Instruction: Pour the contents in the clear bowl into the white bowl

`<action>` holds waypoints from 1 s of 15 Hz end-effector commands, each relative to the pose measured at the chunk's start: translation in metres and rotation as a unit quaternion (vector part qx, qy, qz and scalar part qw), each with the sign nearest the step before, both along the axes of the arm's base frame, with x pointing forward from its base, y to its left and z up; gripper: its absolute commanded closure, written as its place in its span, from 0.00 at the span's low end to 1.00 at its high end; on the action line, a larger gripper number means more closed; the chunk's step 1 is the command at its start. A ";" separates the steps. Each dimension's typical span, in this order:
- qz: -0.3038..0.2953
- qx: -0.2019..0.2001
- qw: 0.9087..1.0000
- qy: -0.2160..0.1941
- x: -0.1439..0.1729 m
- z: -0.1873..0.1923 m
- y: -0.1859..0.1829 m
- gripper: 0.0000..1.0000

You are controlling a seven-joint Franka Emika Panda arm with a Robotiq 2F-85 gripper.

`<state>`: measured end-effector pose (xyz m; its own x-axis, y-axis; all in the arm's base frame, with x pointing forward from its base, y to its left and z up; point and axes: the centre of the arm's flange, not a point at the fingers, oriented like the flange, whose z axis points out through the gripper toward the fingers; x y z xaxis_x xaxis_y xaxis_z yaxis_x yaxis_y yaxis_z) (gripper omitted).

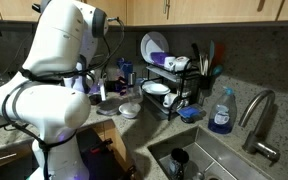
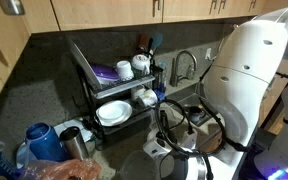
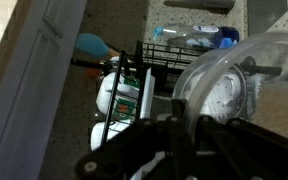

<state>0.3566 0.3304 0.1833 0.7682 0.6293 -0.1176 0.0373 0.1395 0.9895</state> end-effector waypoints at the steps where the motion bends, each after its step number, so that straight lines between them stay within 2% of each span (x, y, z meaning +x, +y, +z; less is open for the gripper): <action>1: -0.001 -0.014 1.000 -0.014 -0.002 0.009 0.007 0.99; 15: 0.005 -0.038 0.999 -0.024 -0.013 0.013 0.015 0.99</action>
